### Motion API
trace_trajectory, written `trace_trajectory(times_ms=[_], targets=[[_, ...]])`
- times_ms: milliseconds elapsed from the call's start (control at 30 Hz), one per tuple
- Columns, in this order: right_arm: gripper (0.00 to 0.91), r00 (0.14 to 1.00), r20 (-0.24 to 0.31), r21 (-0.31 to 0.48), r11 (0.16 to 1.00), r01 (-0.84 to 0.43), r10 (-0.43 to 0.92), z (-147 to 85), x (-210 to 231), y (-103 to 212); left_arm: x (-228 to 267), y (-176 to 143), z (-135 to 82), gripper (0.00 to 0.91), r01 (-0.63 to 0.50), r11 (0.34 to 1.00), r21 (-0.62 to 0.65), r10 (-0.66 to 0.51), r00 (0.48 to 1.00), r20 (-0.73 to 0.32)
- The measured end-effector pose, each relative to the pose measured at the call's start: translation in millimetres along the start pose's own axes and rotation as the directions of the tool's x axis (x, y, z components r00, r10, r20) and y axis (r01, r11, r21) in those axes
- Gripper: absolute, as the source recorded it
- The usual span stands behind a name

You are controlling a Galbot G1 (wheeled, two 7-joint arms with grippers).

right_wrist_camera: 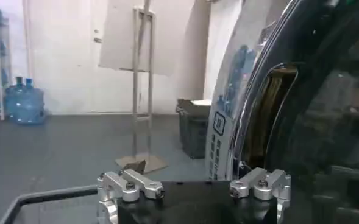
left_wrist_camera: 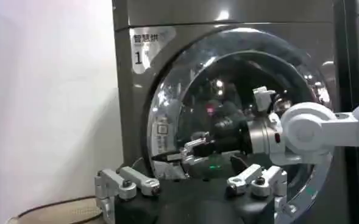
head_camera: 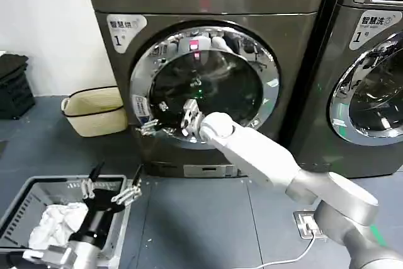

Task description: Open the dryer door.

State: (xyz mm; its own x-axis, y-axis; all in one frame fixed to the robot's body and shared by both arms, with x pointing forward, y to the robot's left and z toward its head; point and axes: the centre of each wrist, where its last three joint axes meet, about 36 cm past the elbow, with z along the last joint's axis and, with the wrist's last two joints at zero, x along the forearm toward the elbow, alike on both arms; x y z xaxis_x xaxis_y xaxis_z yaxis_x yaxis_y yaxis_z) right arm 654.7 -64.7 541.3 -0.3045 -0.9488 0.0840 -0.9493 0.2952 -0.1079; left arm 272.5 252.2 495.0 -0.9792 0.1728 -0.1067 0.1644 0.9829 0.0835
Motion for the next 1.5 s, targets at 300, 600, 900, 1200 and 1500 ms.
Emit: trace_trajectory(times_ms=[300, 600, 900, 1200, 1500], targets=[[0.907, 0.998, 0.011, -0.001, 0.998, 0.064, -0.064, 2.7, 23.5, 12.4, -3.6, 21.8, 6.0, 0.907, -0.07, 0.996, 0.046, 0.071, 0.997, -0.015], [0.907, 0.991, 0.025, 0.008, 0.991, 0.13, -0.13, -1.1, 44.0, 25.7, -12.1, 60.3, 11.5, 0.907, -0.082, 0.997, -0.01, 0.082, 0.996, -0.018], [0.907, 0.979, 0.044, 0.017, 0.98, 0.199, -0.199, -5.8, 64.5, 40.3, -23.6, 101.3, 19.1, 0.907, -0.191, 0.981, -0.019, 0.192, 0.98, 0.058], [0.907, 0.963, 0.058, 0.027, 0.965, 0.261, -0.262, -8.0, 88.4, 51.5, -39.7, 146.8, 17.7, 0.907, -0.332, 0.943, 0.005, 0.329, 0.938, 0.105], [0.907, 0.947, 0.059, 0.037, 0.949, 0.313, -0.314, -6.2, 118.6, 61.7, -56.7, 181.9, 22.3, 0.907, -0.42, 0.907, -0.032, 0.421, 0.901, 0.105]])
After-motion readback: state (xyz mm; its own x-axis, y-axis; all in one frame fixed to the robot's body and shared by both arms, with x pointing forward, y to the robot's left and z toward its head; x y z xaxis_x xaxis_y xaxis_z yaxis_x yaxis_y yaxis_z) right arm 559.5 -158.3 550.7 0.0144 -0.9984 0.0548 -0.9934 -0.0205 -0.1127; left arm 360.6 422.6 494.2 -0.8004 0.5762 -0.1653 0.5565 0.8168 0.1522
